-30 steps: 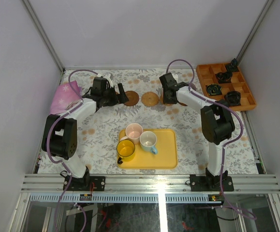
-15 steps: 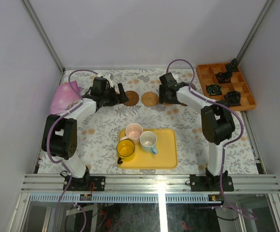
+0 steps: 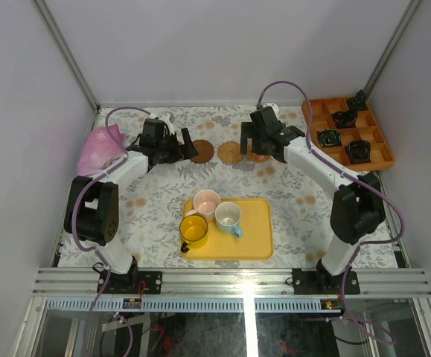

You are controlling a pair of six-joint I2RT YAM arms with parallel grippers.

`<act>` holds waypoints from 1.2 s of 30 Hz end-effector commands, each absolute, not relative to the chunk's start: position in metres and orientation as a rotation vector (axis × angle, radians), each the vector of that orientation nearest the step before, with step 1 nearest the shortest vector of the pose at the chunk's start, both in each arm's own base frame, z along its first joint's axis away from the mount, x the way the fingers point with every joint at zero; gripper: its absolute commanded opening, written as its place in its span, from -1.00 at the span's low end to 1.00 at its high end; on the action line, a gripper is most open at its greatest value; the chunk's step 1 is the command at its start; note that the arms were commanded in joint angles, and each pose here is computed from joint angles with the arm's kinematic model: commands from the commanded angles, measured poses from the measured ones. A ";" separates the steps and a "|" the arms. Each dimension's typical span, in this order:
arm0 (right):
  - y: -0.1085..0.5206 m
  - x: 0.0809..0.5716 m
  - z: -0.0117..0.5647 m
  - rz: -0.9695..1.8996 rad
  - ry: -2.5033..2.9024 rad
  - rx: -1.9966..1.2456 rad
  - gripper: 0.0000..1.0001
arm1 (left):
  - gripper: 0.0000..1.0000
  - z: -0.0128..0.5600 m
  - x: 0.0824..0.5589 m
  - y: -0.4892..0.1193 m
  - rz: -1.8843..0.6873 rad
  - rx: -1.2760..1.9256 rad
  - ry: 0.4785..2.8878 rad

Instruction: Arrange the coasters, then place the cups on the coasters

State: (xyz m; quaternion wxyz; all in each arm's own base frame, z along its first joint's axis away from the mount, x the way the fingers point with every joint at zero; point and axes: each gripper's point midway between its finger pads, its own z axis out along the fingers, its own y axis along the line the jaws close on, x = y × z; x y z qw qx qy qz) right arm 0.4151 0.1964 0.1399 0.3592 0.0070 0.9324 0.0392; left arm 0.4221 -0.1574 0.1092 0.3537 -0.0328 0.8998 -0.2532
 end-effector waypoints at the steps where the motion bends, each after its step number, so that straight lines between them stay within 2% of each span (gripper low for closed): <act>1: 0.212 0.387 0.171 0.153 2.352 -0.107 0.99 | 1.00 0.130 0.427 -0.157 -0.651 -0.042 2.260; 5: 0.221 0.353 0.181 0.228 2.332 -0.207 0.99 | 1.00 0.133 0.424 -0.156 -0.646 -0.031 2.249; 13: 0.228 0.258 0.163 0.315 2.423 -0.428 0.99 | 1.00 0.132 0.412 -0.153 -0.646 -0.022 2.261; 22: 0.255 0.171 0.156 0.555 2.382 -0.634 0.99 | 1.00 0.131 0.392 -0.155 -0.652 0.016 2.281; 28: 0.258 0.138 0.123 0.468 2.442 -0.790 0.99 | 1.00 0.129 0.382 -0.153 -0.644 0.011 2.284; 36: 0.266 0.143 0.104 0.403 2.454 -0.796 0.99 | 1.00 0.128 0.369 -0.150 -0.637 -0.002 2.278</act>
